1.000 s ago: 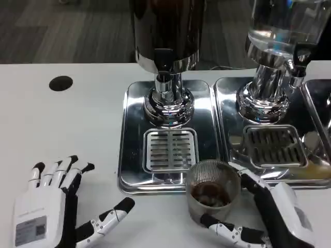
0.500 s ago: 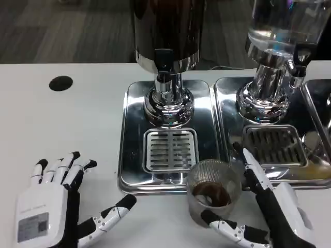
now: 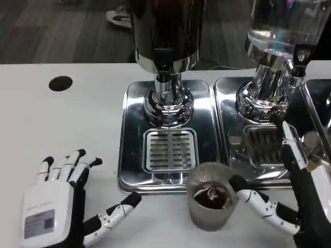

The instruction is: Grasp the cup under the faucet to collect the drink, then remove the cup.

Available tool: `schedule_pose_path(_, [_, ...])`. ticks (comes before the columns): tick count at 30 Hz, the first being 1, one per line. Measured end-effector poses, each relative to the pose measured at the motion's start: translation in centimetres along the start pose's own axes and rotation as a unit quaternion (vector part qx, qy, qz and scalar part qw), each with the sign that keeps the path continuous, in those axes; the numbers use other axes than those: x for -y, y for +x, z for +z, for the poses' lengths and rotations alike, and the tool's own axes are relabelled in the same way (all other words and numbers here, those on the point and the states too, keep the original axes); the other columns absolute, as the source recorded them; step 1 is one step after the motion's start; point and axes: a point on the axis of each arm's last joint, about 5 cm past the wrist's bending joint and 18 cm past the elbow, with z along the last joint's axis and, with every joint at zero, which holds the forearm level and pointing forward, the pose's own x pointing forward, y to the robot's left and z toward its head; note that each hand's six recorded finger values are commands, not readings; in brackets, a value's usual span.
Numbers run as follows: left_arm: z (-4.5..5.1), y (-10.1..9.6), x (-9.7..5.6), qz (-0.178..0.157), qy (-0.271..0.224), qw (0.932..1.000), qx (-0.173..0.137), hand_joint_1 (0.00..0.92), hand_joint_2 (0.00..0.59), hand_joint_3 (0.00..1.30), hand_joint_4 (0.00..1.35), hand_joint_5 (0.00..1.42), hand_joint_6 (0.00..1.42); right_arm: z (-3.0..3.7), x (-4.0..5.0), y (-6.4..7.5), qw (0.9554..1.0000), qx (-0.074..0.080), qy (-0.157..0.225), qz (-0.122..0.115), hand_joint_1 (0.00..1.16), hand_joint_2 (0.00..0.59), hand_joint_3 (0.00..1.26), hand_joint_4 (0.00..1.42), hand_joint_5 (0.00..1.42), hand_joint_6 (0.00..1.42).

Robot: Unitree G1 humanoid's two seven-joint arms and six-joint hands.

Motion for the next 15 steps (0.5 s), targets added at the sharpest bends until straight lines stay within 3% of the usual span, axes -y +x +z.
schedule_pose_path(4, [0.0, -0.1, 0.2, 0.0, -0.002, 1.0, -0.001, 0.0, 0.088, 0.34, 0.0, 0.17, 0.08, -0.05, 0.03, -0.1, 0.9999, -0.008, -0.002, 0.011, 0.38, 0.17, 0.0, 0.0, 0.0, 0.0])
schedule_pose_path(6, [0.0, -0.1, 0.2, 0.002, -0.003, 1.0, -0.001, 0.0, 0.09, 0.3, 0.0, 0.17, 0.08, -0.05, -0.02, -0.2, 0.9999, -0.01, 0.0, 0.013, 0.26, 0.224, 0.0, 0.0, 0.0, 0.0])
schedule_pose_path(8, [0.0, -0.1, 0.2, 0.002, -0.003, 1.0, -0.001, 0.0, 0.091, 0.26, 0.0, 0.15, 0.07, 0.0, 0.07, -0.1, 0.9999, -0.011, 0.008, 0.006, 0.1, 0.325, 0.01, 0.0, 0.0, 0.0])
schedule_pose_path(11, [-0.07, -0.1, 0.1, 0.004, -0.003, 1.0, -0.002, 0.0, 0.093, 0.24, 0.0, 0.14, 0.06, 0.12, 0.51, 0.3, 0.9999, -0.012, 0.001, -0.004, 0.01, 0.42, 0.06, 0.0, 0.0, 0.0])
schedule_pose_path(13, [-0.3, 0.1, -0.2, 0.011, -0.002, 0.9999, -0.002, 0.0, 0.093, 0.22, 0.0, 0.13, 0.05, 0.32, 1.22, 1.3, 0.9996, -0.005, -0.012, -0.023, 0.0, 0.47, 0.09, 0.0, 0.0, 0.0])
schedule_pose_path(15, [-0.45, 0.2, -0.4, 0.015, -0.002, 0.9999, -0.003, 0.0, 0.095, 0.21, 0.0, 0.12, 0.05, 0.42, 1.36, 1.7, 0.9994, -0.005, -0.025, -0.024, 0.0, 0.508, 0.13, 0.0, 0.0, 0.01])
